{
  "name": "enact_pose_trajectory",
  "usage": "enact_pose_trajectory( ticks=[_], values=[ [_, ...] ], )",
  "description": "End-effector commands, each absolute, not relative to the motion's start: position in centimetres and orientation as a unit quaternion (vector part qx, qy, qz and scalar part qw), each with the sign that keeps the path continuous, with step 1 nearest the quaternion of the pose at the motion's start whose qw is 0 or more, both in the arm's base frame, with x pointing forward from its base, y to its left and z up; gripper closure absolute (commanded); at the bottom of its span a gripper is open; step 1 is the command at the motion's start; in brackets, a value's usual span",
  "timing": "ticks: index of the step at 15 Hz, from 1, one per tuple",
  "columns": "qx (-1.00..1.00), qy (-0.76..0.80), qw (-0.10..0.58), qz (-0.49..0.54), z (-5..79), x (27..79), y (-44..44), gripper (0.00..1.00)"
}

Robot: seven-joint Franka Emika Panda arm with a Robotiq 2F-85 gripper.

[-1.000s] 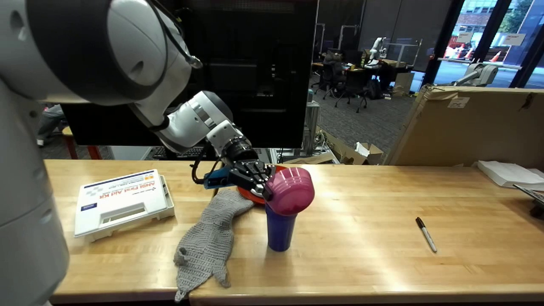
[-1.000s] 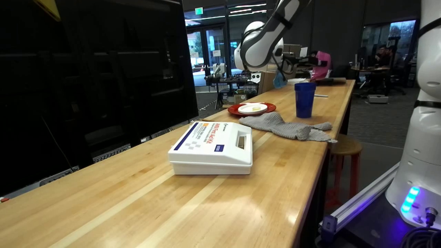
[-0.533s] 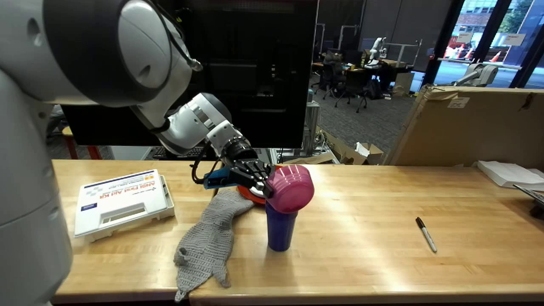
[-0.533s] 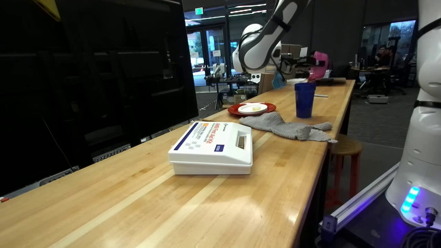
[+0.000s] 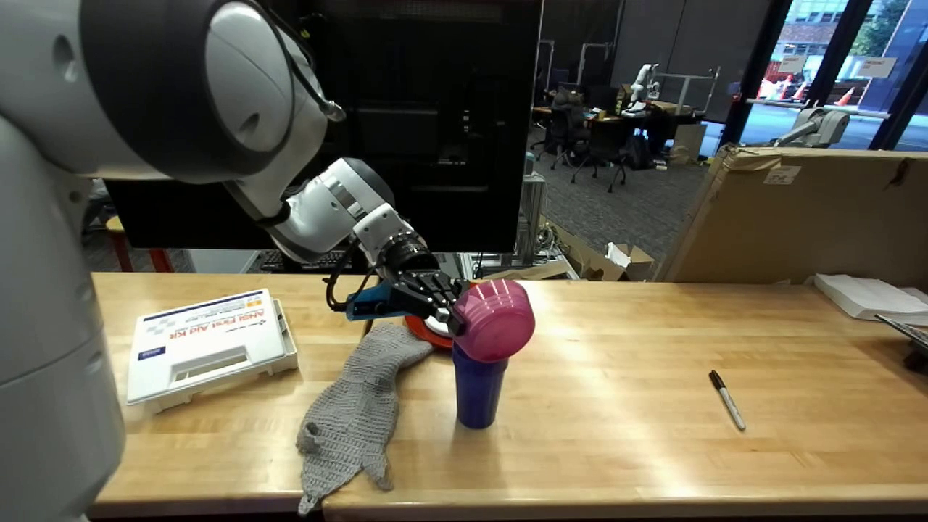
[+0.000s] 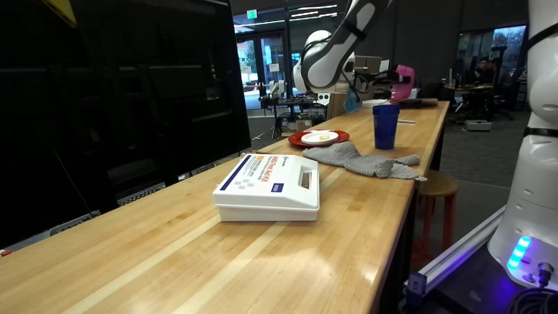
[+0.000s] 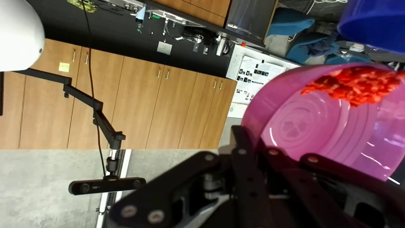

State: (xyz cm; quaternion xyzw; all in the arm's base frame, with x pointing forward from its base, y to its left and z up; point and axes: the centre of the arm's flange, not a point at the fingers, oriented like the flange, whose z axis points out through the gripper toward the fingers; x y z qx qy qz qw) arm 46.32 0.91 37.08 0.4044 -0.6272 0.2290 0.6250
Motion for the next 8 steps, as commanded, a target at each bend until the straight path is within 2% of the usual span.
enact_pose_trajectory(
  ticks=[1,8],
  values=[
    [0.403,-0.608,0.643,0.236,37.76,46.54,1.09,0.99],
    [0.411,-0.593,0.652,0.235,37.15,46.71,1.33,0.99]
  ],
)
